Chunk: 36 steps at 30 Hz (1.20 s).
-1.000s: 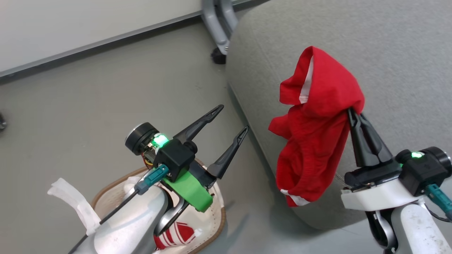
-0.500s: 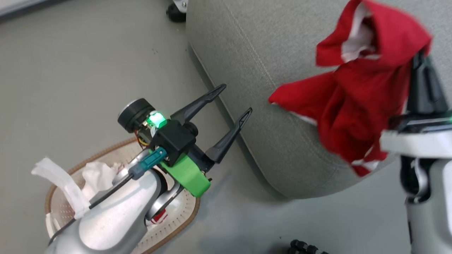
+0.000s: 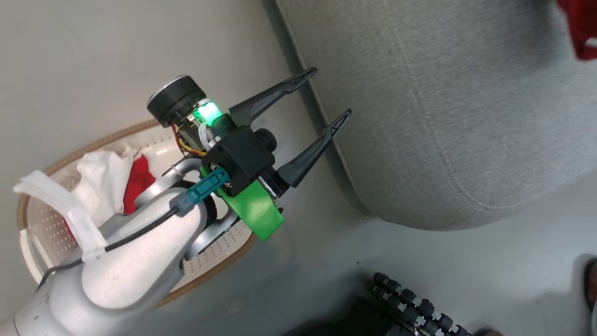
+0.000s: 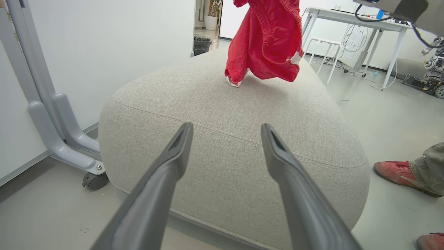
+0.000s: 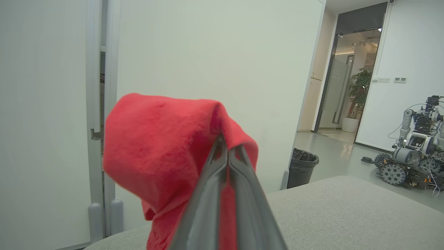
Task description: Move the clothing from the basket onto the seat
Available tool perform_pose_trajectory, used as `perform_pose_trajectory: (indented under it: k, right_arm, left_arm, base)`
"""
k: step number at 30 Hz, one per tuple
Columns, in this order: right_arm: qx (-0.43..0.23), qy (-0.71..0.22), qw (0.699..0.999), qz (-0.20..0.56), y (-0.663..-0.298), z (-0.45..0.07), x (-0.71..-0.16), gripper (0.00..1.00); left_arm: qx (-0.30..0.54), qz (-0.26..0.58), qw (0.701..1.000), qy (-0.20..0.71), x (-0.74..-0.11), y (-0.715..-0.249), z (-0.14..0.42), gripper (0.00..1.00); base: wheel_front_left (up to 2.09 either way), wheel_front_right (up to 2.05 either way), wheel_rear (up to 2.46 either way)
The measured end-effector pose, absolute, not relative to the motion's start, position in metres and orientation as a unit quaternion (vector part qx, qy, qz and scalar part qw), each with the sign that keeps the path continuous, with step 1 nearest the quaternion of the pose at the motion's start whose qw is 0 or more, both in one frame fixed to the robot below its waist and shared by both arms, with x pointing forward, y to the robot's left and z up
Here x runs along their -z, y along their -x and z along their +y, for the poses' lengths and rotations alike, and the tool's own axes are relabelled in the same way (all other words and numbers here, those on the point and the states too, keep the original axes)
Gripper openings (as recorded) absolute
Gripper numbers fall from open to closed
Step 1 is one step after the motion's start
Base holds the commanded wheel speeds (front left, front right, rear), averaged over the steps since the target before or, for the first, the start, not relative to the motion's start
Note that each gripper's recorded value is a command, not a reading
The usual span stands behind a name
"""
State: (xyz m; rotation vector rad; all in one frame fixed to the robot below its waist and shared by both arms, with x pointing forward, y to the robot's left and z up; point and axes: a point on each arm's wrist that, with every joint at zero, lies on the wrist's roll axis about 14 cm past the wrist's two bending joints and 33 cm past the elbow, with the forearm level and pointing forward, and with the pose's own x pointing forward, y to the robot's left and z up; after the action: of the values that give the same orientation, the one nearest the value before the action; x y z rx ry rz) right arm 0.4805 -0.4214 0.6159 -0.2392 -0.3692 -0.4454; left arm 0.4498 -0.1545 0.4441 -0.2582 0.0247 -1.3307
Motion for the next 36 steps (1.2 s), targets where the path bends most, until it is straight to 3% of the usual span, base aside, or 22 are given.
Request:
perform_pose_trajectory:
  k: [4, 13, 14, 15, 19, 25, 30, 36]
  right_arm:
    - [0.238, 0.127, 0.952, -0.146, -0.498, -0.441, -0.586, 0.0]
    - [0.248, 0.107, 0.963, 0.025, -0.512, -0.446, -0.443, 0.0]
    - [0.246, 0.104, 0.963, 0.036, -0.511, -0.443, -0.433, 0.3]
    - [0.243, 0.103, 0.963, 0.045, -0.51, -0.44, -0.424, 1.0]
    - [0.232, 0.1, 0.967, 0.04, -0.508, -0.426, -0.423, 1.0]
    - [0.166, 0.097, 0.981, 0.032, -0.496, -0.375, -0.431, 1.0]
    - [0.107, 0.068, 0.992, 0.029, -0.478, -0.327, -0.439, 1.0]
    - [0.026, 0.025, 0.999, 0.02, -0.464, -0.262, -0.45, 1.0]
  left_arm:
    - [0.611, 0.032, 0.781, 0.128, -0.417, -0.456, -0.149, 1.0]
    - [0.58, 0.076, 0.799, 0.139, -0.369, -0.463, -0.127, 1.0]
    - [0.578, 0.079, 0.8, 0.14, -0.367, -0.463, -0.125, 1.0]
    - [0.574, 0.081, 0.803, 0.142, -0.365, -0.463, -0.123, 1.0]
    - [0.552, 0.078, 0.818, 0.144, -0.366, -0.467, -0.113, 1.0]
    - [0.493, 0.082, 0.852, 0.155, -0.374, -0.472, -0.094, 1.0]
    - [0.412, 0.108, 0.887, 0.178, -0.383, -0.474, -0.068, 1.0]
    - [0.303, 0.072, 0.93, 0.195, -0.421, -0.48, -0.018, 1.0]
  base:
    - [0.0, 0.0, 0.0]
    - [0.0, 0.0, 0.0]
    - [0.0, 0.0, 0.0]
    - [0.0, 0.0, 0.0]
    - [0.0, 0.0, 0.0]
    - [0.0, 0.0, 0.0]
    - [0.0, 0.0, 0.0]
    - [0.0, 0.0, 0.0]
